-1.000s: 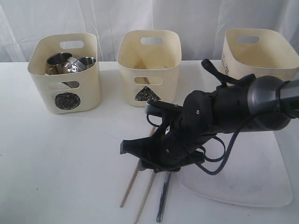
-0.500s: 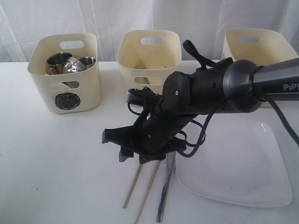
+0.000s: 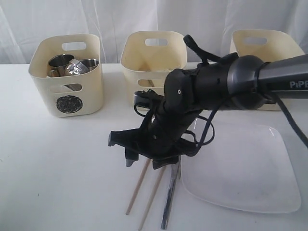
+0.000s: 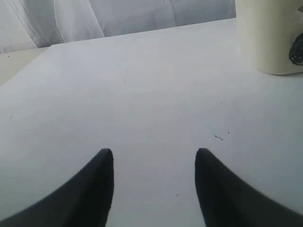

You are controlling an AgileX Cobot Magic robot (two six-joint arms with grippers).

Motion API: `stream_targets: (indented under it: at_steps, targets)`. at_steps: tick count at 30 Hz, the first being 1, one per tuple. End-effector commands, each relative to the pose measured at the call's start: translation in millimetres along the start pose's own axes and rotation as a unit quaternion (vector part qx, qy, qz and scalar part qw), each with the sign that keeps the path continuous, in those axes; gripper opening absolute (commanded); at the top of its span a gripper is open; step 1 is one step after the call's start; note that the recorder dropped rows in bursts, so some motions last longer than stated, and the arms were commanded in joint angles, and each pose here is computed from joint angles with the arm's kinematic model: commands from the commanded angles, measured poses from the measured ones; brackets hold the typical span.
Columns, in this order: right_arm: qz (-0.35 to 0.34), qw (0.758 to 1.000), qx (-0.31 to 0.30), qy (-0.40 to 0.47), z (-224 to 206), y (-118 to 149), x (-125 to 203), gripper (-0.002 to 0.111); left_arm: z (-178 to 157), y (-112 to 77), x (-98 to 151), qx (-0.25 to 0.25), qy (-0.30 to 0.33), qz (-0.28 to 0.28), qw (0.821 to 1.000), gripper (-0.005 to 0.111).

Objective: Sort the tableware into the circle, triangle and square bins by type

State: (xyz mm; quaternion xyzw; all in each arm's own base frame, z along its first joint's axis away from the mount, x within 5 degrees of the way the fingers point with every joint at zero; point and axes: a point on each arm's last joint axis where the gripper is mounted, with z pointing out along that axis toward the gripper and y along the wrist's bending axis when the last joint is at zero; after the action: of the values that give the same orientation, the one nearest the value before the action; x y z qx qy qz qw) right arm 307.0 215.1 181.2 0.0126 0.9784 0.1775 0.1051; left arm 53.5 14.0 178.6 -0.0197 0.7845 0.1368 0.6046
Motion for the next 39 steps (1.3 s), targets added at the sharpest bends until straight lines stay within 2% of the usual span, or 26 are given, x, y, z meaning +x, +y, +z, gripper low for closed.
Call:
stream_targets:
  at_steps: [1,5,13,24,35,39]
  targets:
    - [-0.094,0.992,0.080,0.008,-10.2,1.5,-10.9,0.054,0.0,-0.3,0.6,0.000,-0.003,-0.005,1.000,0.056]
    - [-0.138,0.982,0.126,0.013,-14.2,7.8,-20.6,0.054,0.0,-0.3,0.6,0.000,-0.003,-0.005,1.000,0.056]
    - [-0.156,0.980,0.124,0.025,-2.2,26.9,-20.9,0.054,0.0,-0.3,0.6,0.000,-0.003,-0.005,1.000,0.056]
    - [-0.035,0.993,0.113,0.003,15.9,27.0,-23.5,0.054,0.0,-0.3,0.6,0.000,-0.003,-0.005,1.000,0.056]
    - [0.025,0.992,0.123,0.001,34.3,22.1,-23.2,0.054,0.0,-0.3,0.6,0.000,-0.003,-0.005,1.000,0.056]
    - [0.035,0.990,0.135,0.002,44.0,18.1,-23.0,0.045,0.0,-0.3,0.6,0.000,-0.003,-0.005,1.000,0.056]
